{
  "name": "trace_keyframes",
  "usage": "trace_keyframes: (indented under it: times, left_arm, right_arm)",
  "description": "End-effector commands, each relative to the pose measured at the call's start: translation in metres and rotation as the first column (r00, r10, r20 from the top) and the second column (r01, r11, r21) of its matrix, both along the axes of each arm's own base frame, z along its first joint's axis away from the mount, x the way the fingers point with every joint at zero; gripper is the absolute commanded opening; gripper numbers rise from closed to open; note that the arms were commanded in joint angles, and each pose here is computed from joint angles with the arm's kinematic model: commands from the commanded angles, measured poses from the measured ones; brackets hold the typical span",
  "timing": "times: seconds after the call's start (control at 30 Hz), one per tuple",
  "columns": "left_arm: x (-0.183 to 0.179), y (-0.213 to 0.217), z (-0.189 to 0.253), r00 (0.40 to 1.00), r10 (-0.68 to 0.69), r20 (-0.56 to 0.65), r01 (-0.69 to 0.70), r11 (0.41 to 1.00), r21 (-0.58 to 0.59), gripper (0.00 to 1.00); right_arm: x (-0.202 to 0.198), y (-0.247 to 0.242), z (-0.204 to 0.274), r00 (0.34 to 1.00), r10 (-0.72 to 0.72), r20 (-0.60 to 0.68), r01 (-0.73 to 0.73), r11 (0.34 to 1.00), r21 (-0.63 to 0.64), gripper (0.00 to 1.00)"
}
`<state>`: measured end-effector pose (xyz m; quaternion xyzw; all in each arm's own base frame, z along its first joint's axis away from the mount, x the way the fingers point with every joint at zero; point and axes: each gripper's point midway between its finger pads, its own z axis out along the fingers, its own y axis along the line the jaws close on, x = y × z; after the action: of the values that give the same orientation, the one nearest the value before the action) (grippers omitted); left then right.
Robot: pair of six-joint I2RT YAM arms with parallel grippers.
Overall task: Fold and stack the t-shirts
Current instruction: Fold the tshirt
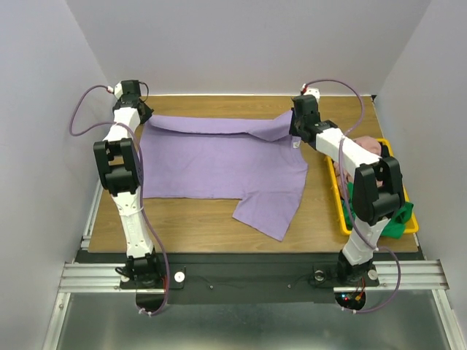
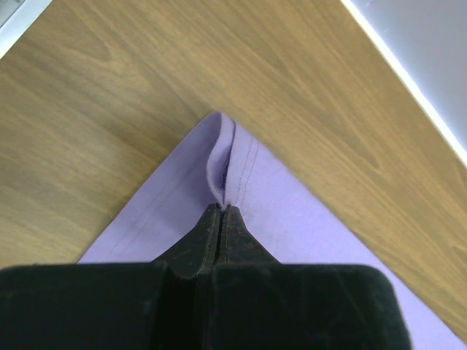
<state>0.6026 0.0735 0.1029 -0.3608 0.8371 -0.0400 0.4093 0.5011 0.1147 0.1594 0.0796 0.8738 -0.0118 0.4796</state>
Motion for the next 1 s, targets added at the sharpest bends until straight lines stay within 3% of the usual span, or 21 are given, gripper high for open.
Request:
trace_keyframes:
  times: [0.0, 0.5, 0.57, 0.6, 0.63, 0.67, 0.7, 0.73, 0.97]
  left_arm:
    - [-0.013, 0.007, 0.034, 1.0, -0.024, 0.004, 0.024, 0.999, 0.049, 0.0]
    - [-0.036, 0.016, 0.008, 0.995, 0.013, -0.098, -0.005, 0.997, 0.081, 0.02]
    - [-0.038, 0.016, 0.006, 0.993, 0.019, -0.113, -0.01, 0.997, 0.079, 0.26]
    - [-0.039, 0.016, 0.005, 0.993, 0.02, -0.118, -0.011, 0.997, 0.077, 0.44]
    - [-0.04, 0.016, 0.005, 0.992, 0.023, -0.123, -0.014, 0.997, 0.074, 0.44]
    - [-0.04, 0.015, 0.01, 0.993, 0.025, -0.119, -0.017, 0.997, 0.07, 0.62]
    - [-0.04, 0.013, 0.013, 0.993, 0.013, -0.113, -0.006, 0.998, 0.067, 0.93]
    - [-0.039, 0.012, 0.017, 0.995, 0.006, -0.104, 0.0, 0.998, 0.059, 0.98]
    - [-0.052, -0.018, 0.084, 0.999, -0.027, 0.032, 0.025, 0.998, 0.059, 0.99]
  right_arm:
    - [-0.01, -0.002, 0.002, 0.999, -0.038, -0.017, 0.038, 0.999, 0.027, 0.0]
    - [-0.047, -0.003, -0.037, 0.981, -0.067, -0.182, 0.079, 0.995, 0.058, 0.02]
    - [-0.045, -0.005, -0.039, 0.98, -0.079, -0.184, 0.09, 0.995, 0.051, 0.02]
    - [-0.041, -0.004, -0.041, 0.979, -0.081, -0.187, 0.091, 0.995, 0.049, 0.02]
    - [-0.038, -0.003, -0.042, 0.979, -0.081, -0.187, 0.091, 0.995, 0.049, 0.02]
    - [-0.035, -0.002, -0.04, 0.98, -0.083, -0.181, 0.093, 0.994, 0.051, 0.01]
    - [-0.032, -0.002, -0.044, 0.978, -0.092, -0.185, 0.103, 0.994, 0.047, 0.01]
    - [-0.024, 0.0, -0.036, 0.982, -0.095, -0.162, 0.106, 0.993, 0.056, 0.01]
    - [0.011, 0.009, -0.028, 0.985, -0.122, -0.122, 0.133, 0.987, 0.092, 0.03]
